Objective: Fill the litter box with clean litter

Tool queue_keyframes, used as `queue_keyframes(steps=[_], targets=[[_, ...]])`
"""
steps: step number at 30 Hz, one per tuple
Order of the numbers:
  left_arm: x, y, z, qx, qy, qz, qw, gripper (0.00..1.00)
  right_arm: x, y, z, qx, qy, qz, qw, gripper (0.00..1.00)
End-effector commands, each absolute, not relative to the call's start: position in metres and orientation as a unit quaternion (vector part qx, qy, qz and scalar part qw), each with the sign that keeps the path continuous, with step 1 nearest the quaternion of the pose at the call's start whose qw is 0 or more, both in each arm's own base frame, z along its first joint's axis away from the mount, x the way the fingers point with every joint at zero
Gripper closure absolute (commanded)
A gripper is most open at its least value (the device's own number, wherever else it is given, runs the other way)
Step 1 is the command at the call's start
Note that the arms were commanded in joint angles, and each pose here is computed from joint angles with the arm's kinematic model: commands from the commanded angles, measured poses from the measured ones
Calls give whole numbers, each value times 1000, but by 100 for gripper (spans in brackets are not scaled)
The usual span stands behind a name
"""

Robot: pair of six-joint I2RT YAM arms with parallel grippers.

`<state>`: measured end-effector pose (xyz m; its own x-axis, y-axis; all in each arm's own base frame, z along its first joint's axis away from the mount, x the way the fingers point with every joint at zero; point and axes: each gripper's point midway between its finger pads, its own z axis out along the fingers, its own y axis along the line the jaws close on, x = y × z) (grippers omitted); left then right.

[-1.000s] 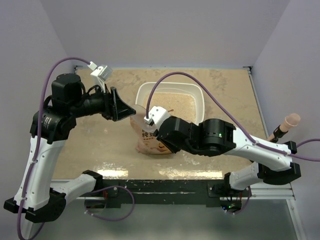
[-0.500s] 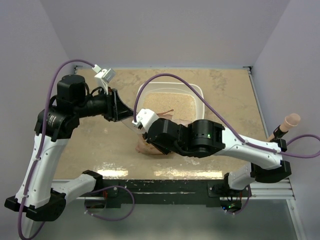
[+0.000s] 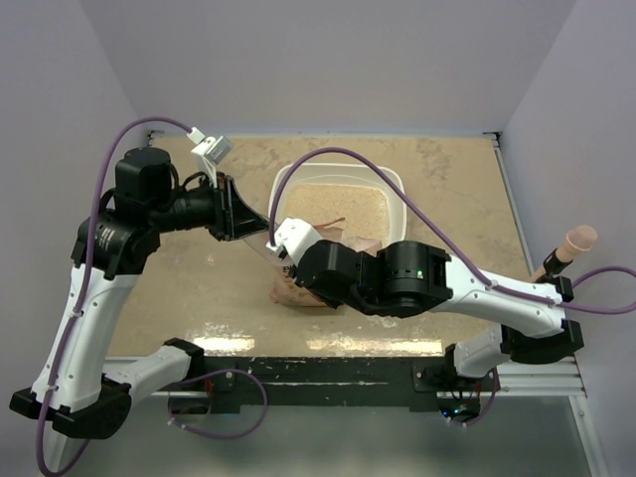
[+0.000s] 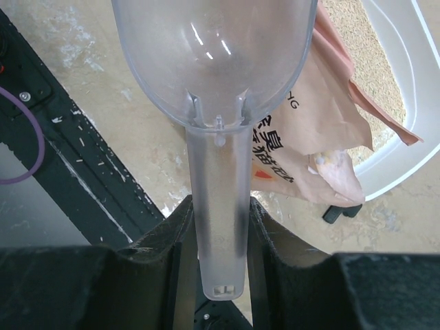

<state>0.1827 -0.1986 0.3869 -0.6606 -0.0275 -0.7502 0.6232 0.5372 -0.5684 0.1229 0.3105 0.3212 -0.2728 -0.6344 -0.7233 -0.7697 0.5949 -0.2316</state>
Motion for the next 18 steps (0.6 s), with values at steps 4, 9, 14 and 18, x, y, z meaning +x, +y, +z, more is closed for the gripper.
queue_keyframes(steps=[4,9,14,18], targets=[[175,-200,400,209,769,-456,396,100,135,312,379,-325,791,164,491,47],[178,-193,404,200,760,-440,435,100,129,314,424,-279,780,242,506,35],[184,-181,434,173,721,-424,520,100,155,288,470,-169,777,273,542,33],[182,-167,470,142,659,-419,608,100,195,265,507,-103,738,363,559,33]])
